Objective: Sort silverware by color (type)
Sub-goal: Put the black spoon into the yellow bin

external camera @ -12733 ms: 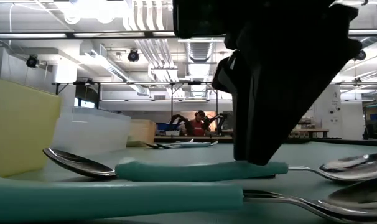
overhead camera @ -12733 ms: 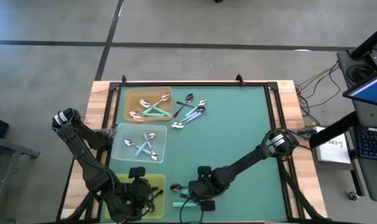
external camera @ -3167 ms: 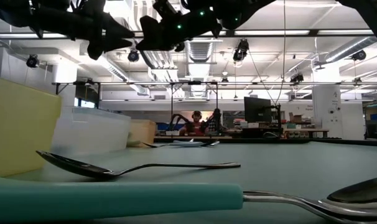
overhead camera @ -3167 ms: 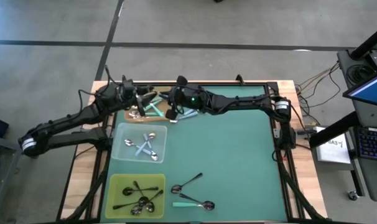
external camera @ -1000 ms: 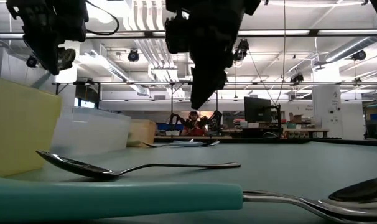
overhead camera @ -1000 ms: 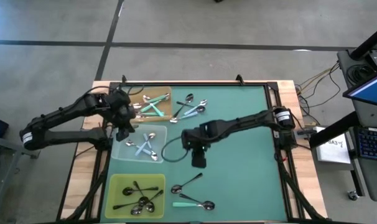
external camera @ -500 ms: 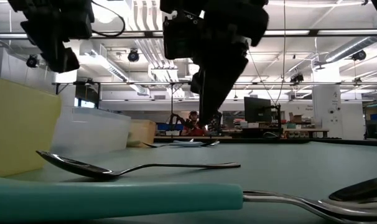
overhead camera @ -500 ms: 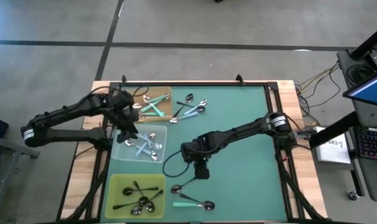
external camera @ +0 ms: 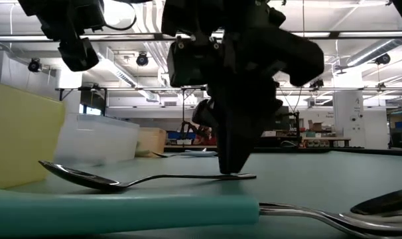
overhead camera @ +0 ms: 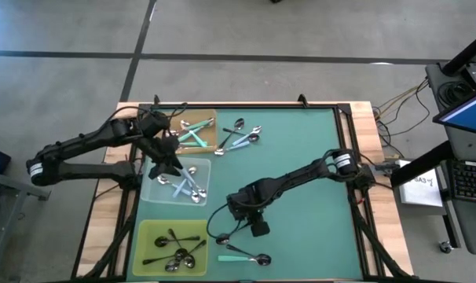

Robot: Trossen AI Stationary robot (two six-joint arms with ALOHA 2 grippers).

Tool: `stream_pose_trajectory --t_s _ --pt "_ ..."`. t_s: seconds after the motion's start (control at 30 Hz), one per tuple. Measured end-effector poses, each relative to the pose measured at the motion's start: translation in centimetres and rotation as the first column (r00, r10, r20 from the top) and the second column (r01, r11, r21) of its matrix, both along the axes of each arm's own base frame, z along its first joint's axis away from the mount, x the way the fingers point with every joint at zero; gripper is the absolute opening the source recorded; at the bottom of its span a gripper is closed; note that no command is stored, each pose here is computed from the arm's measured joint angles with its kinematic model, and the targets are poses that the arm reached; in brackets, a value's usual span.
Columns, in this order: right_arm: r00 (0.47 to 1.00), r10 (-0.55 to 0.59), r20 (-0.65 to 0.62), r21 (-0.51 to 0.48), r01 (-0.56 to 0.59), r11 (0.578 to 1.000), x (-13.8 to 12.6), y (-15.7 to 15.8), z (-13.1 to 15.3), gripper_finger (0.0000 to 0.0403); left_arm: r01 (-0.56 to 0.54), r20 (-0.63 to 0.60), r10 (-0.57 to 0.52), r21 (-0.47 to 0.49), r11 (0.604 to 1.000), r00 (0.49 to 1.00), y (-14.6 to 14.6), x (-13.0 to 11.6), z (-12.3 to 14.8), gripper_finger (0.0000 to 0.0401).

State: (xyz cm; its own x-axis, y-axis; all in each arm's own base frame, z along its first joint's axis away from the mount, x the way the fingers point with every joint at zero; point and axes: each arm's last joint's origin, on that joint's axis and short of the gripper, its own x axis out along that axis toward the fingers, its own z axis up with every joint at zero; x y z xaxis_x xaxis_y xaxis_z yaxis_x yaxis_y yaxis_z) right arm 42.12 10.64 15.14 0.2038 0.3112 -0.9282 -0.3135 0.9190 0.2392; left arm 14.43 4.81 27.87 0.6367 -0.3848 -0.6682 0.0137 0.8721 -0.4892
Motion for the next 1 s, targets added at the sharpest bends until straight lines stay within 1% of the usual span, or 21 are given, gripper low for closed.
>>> stream_pose_trajectory --t_s 0.07,0.3,0.37,0.53,0.8,1.0 --pt "0.999 0.021 0.029 0.013 -0.022 1.000 0.2 0.4 0.1 0.0073 0.000 0.003 0.000 0.001 1.000 1.000 0.0 0.0 0.1 0.0146" --pt "0.999 0.035 0.039 0.017 -0.035 0.999 0.2 0.9 0.1 0.0075 -0.002 0.013 0.002 0.005 1.000 1.000 0.0 0.1 0.1 0.0146" --pt "0.997 0.051 0.051 0.013 -0.052 0.999 0.2 1.1 0.1 0.0073 -0.017 0.019 0.017 -0.001 1.000 1.000 0.1 0.2 0.2 0.0146" --pt "0.987 0.107 0.118 0.012 -0.109 0.994 0.4 1.9 0.3 0.0070 -0.064 0.070 0.065 -0.015 0.998 0.995 0.4 0.8 0.7 0.0146" --pt "0.955 0.121 0.272 0.008 -0.128 0.992 1.3 3.4 1.0 0.0070 -0.127 0.179 0.132 -0.041 0.991 0.975 0.8 1.8 1.7 0.0146" --pt "0.946 0.139 0.295 -0.035 -0.135 0.990 1.2 4.3 1.0 0.0070 -0.164 0.253 0.177 -0.073 0.984 0.951 1.1 2.4 2.5 0.0146"
